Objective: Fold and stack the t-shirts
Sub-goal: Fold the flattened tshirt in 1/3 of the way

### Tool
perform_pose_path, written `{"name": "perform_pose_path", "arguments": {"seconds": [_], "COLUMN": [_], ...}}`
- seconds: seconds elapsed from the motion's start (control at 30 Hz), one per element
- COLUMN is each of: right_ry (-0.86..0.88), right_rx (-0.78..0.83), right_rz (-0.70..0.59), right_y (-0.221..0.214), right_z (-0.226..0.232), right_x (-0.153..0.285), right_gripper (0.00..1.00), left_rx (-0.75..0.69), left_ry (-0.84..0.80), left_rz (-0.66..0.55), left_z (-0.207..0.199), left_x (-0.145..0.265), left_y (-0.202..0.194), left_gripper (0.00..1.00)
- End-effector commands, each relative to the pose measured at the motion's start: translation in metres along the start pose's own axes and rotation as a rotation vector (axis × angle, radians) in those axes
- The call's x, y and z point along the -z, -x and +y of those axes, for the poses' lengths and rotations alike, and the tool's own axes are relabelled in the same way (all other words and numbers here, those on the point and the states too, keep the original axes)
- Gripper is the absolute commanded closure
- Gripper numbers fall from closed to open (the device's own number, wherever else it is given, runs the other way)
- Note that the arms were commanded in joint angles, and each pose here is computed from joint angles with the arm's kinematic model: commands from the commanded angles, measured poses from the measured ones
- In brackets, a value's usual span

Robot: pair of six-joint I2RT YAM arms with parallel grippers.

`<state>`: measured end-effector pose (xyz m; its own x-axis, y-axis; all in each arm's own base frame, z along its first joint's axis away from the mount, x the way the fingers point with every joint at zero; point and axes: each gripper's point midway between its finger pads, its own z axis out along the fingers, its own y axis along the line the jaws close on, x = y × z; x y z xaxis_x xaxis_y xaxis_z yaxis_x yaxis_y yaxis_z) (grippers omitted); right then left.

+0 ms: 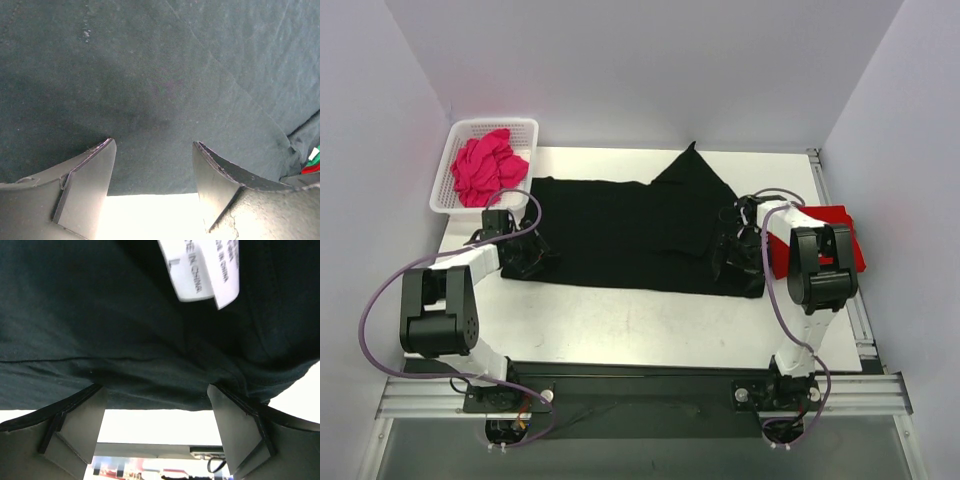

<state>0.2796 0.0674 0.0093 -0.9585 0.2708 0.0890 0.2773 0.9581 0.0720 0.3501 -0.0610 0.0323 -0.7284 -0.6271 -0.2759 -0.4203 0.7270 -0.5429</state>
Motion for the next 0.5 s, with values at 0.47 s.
{"name": "perform_pose_path", "arguments": {"seconds": [0.47], "right_ry": [-0.043], "right_rx": [-0.073], "right_rz": [0.19], "right_y": [-0.104], "right_z": [-0.027], "right_x": [0.011], "right_gripper": [0.13], "left_rx": [0.097], "left_ry": [0.351], "left_rz": [0.061], "left_z": [0.096], "left_x": [0.061], "left_y": [-0.067], "left_gripper": [0.24]}}
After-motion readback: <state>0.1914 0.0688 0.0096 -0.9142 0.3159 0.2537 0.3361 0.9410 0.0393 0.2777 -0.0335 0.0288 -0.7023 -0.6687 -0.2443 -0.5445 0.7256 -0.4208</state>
